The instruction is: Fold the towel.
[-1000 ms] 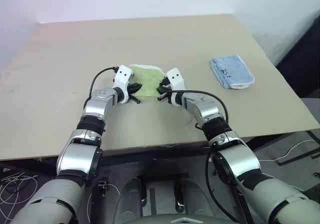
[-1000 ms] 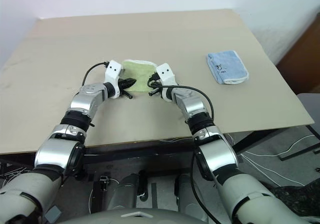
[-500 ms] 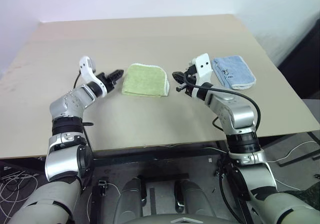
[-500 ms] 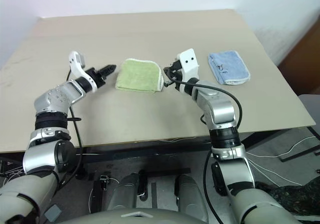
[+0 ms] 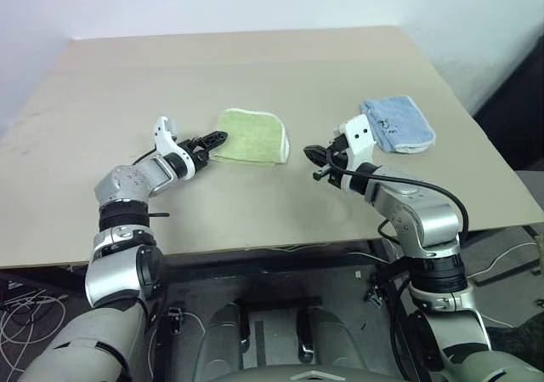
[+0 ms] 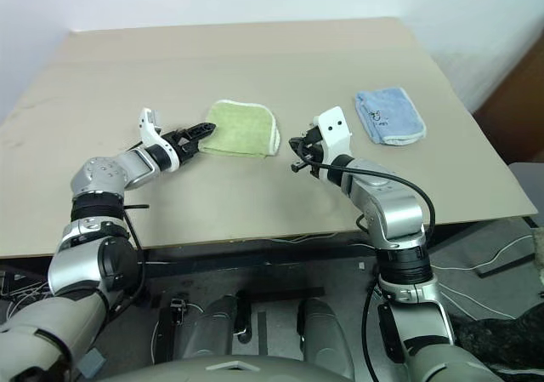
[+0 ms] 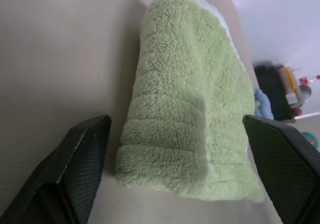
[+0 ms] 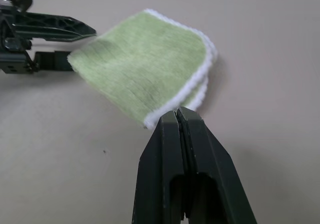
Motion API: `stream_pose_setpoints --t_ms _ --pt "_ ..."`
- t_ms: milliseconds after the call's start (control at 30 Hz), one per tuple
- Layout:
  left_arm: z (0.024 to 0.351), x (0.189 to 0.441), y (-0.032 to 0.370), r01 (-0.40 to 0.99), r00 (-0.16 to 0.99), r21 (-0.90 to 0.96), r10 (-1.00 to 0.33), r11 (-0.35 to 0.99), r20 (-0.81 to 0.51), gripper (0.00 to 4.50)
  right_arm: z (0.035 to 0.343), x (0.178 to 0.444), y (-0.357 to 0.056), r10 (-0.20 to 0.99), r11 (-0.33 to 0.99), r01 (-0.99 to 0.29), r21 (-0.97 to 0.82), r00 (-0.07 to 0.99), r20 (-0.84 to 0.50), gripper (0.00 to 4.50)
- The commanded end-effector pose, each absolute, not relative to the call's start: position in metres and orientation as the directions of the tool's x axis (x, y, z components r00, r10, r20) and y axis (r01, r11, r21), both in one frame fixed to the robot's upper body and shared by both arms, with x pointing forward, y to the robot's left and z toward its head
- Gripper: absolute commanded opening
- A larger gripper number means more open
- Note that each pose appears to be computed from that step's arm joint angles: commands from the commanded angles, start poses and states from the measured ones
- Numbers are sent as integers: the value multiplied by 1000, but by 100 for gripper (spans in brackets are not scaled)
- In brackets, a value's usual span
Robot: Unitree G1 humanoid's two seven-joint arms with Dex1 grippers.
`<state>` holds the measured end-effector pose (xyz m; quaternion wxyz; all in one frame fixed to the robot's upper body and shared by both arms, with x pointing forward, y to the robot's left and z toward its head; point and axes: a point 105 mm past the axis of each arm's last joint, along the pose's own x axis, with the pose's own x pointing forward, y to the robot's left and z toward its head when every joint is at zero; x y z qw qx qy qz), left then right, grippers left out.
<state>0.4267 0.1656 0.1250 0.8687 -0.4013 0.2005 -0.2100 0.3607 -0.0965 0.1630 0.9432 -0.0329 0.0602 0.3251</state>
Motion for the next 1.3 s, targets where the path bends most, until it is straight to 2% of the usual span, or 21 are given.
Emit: stream_pose_setpoints --t_ms 33,100,433,500,600,767,867,1000,1133,1300 --pt "114 427 142 174 798 -831 -570 528 -194 427 179 357 -95 614 785 -618 -46 785 -78 0" --pt "116 429 137 181 796 -837 -577 516 -183 382 178 357 -95 613 786 -617 -46 786 -78 0" --pt "124 432 140 195 818 -845 -558 498 -141 52 176 353 -94 606 792 -610 -33 791 -80 0" --pt "127 434 146 193 834 -848 -537 494 -124 2 175 353 -93 608 791 -612 -32 790 -82 0" --pt "138 438 163 193 876 -850 -477 491 -77 2 175 353 -93 607 791 -611 -31 790 -83 0" --pt "175 443 229 172 972 -845 -227 507 61 2 174 353 -96 603 794 -607 -30 793 -87 0" --pt "191 435 288 99 992 -857 16 507 124 2 173 353 -97 602 794 -607 -30 793 -92 0" --pt "201 414 358 7 942 -880 292 474 165 2 172 353 -96 611 787 -616 -31 786 -96 0" --pt "183 388 406 -93 861 -927 497 364 109 2 172 353 -94 621 779 -626 -32 778 -97 0" --pt "144 379 412 -200 839 -940 544 278 -18 2 172 354 -92 631 771 -636 -34 769 -101 0"
